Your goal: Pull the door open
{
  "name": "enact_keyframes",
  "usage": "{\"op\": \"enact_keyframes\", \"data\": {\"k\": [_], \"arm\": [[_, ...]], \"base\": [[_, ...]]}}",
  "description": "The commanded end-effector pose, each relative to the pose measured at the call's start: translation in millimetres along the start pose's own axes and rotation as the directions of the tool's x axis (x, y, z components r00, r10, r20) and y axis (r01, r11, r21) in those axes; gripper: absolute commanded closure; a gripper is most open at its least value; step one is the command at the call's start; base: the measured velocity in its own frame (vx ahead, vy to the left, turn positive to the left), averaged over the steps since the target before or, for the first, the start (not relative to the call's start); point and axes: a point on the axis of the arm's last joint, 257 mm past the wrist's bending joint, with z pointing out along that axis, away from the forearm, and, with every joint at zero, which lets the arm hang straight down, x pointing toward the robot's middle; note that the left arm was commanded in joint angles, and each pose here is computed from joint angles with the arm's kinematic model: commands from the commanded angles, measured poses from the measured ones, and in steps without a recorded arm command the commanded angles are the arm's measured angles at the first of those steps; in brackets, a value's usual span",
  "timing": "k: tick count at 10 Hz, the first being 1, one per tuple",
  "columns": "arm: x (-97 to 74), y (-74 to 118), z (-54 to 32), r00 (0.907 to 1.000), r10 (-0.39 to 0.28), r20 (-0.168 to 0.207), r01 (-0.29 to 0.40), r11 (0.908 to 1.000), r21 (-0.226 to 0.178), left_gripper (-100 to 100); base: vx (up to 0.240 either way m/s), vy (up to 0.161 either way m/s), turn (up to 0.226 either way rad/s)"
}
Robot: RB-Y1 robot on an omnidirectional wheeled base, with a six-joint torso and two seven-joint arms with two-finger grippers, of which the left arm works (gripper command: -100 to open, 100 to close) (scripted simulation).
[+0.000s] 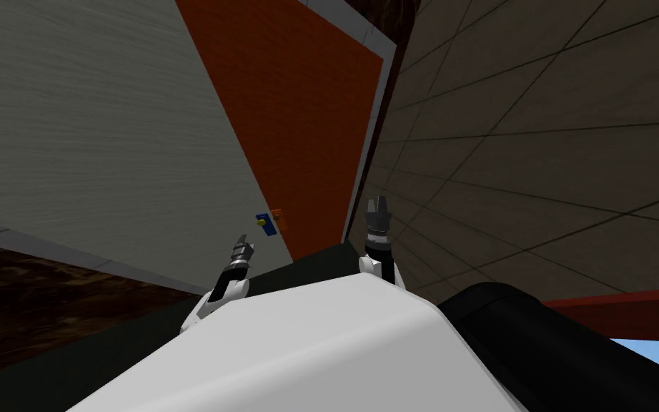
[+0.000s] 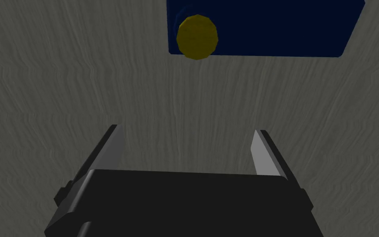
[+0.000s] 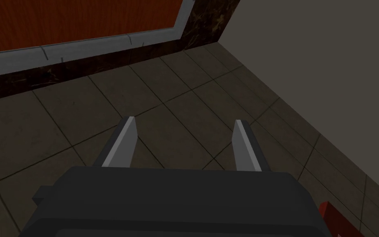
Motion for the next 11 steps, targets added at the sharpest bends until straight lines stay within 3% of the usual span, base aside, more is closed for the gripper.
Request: {"op": "enact_keyframes", "data": {"k": [1,3,4,7,10,11], "arm": [[-24.9,8.9,-7.3,0.9992,0.018,0.036,-0.017,0.9996,-0.022,-100],[-50.9,16.6,-13.1,0.9964,0.037,0.077,-0.033,0.9985,-0.043,-100],[-51.0,16.3,-12.3,0.9963,0.036,0.078,-0.033,0.9986,-0.042,-100],[-32.6,9.0,-2.8,0.9983,0.023,0.055,-0.021,0.9996,-0.021,-100],[7.6,-7.4,12.7,1.0,-0.005,-0.001,0.005,0.9998,0.02,-100],[-1.3,-3.0,8.5,0.9999,0.001,0.013,-0.001,1.0,0.009,-100]], "base": [[0.003,0.074,0.179],[0.068,0.114,0.103],[0.14,0.129,0.023],[0.176,0.045,-0.067],[0.216,-0.072,-0.181],[0.106,-0.072,-0.045]]}}
